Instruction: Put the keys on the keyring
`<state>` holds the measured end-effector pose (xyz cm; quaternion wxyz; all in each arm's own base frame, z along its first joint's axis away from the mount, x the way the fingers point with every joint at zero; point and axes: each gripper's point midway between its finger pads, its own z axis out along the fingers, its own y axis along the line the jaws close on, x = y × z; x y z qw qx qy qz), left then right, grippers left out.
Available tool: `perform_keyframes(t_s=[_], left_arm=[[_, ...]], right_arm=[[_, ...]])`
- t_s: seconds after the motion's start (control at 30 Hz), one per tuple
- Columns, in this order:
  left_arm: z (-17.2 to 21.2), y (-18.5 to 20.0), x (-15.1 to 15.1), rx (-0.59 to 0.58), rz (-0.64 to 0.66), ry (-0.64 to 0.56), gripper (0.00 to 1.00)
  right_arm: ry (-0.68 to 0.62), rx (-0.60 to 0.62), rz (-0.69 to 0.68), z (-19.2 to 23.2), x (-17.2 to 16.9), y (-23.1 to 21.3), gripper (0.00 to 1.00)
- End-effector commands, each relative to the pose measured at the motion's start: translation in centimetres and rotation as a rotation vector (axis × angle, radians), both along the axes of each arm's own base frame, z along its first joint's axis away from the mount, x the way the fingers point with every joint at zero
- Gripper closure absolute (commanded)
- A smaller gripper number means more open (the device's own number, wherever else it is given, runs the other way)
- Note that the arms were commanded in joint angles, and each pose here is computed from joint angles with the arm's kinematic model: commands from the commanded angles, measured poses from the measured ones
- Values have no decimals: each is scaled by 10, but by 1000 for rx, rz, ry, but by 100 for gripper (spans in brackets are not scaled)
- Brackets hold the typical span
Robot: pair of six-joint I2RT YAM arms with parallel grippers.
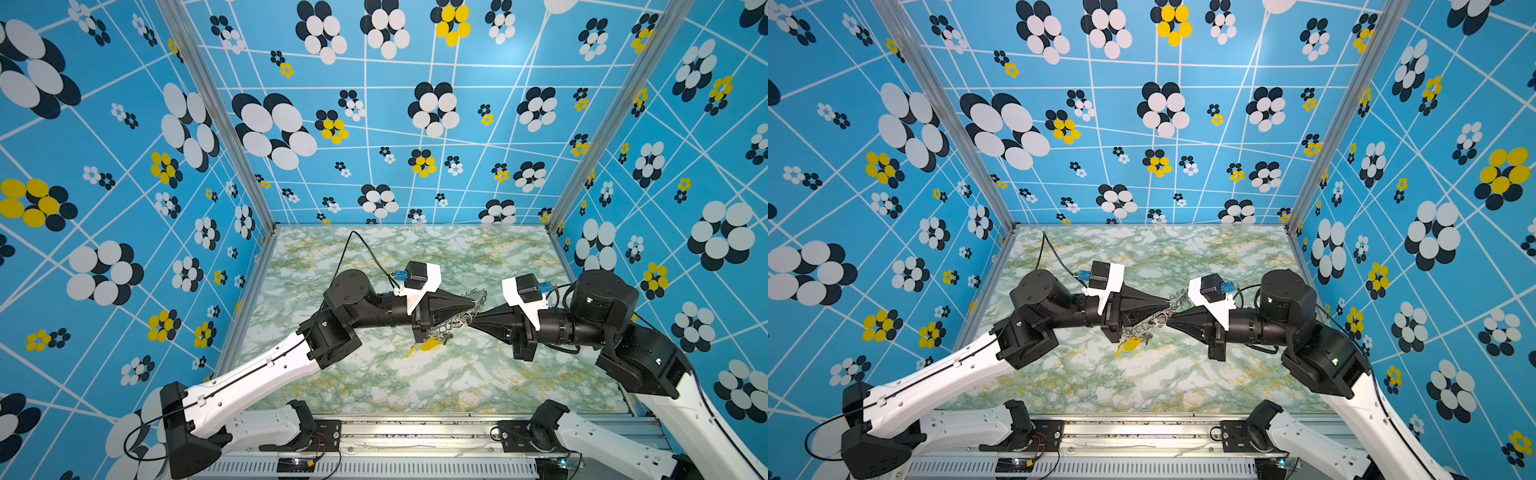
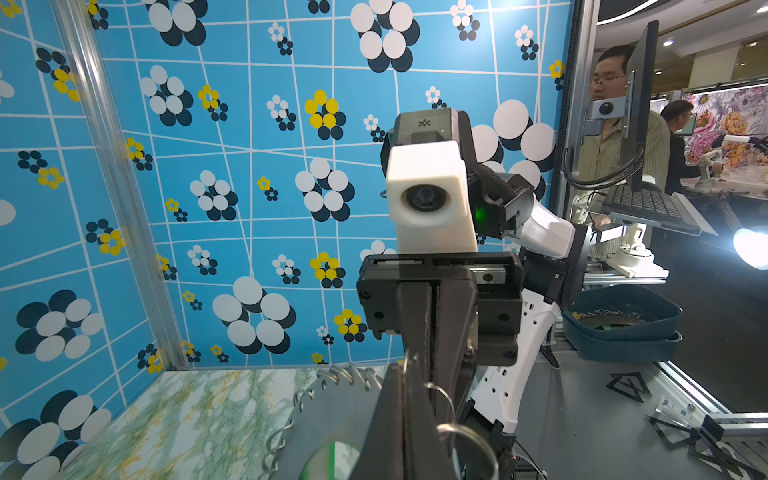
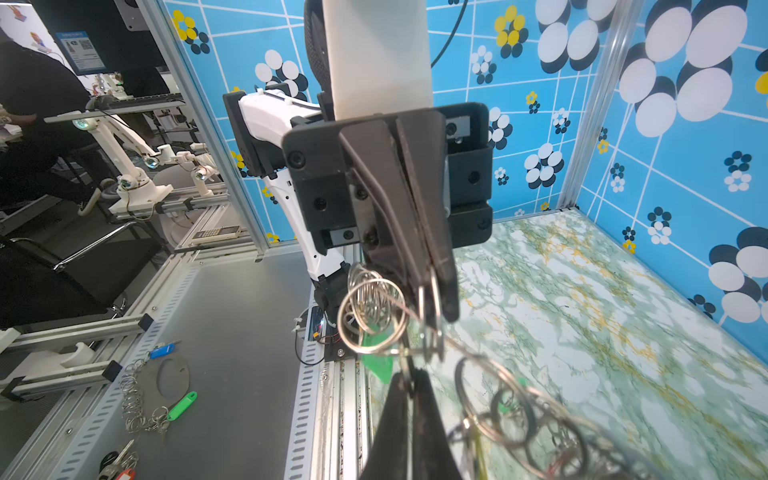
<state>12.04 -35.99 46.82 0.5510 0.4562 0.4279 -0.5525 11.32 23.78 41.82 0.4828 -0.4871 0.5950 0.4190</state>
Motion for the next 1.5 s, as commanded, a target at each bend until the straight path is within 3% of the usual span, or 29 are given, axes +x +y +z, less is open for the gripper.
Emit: perform_keyframes(t_s=[0.0, 0.27, 0.47, 0.6, 0.8, 1.47], left_arm=[[31, 3, -5, -156, -33, -18, 100], [27, 3, -4, -150, -34, -11, 100], [18, 5, -6, -115, -27, -26, 100], [15, 6, -8, -111, -36, -34, 100], [12, 6, -12, -110, -62, -37, 100], [17, 10, -20, -130, -90, -55, 100]], right_arm=[[38, 20, 46, -4, 1, 11, 100], [4, -8, -21, -5, 2, -1, 100], [-84, -53, -86, 11, -8, -26, 74], [-129, -64, -109, 21, -14, -37, 67], [-172, -23, -126, 38, -16, -40, 67], [-107, 31, -72, 36, -3, -16, 79]])
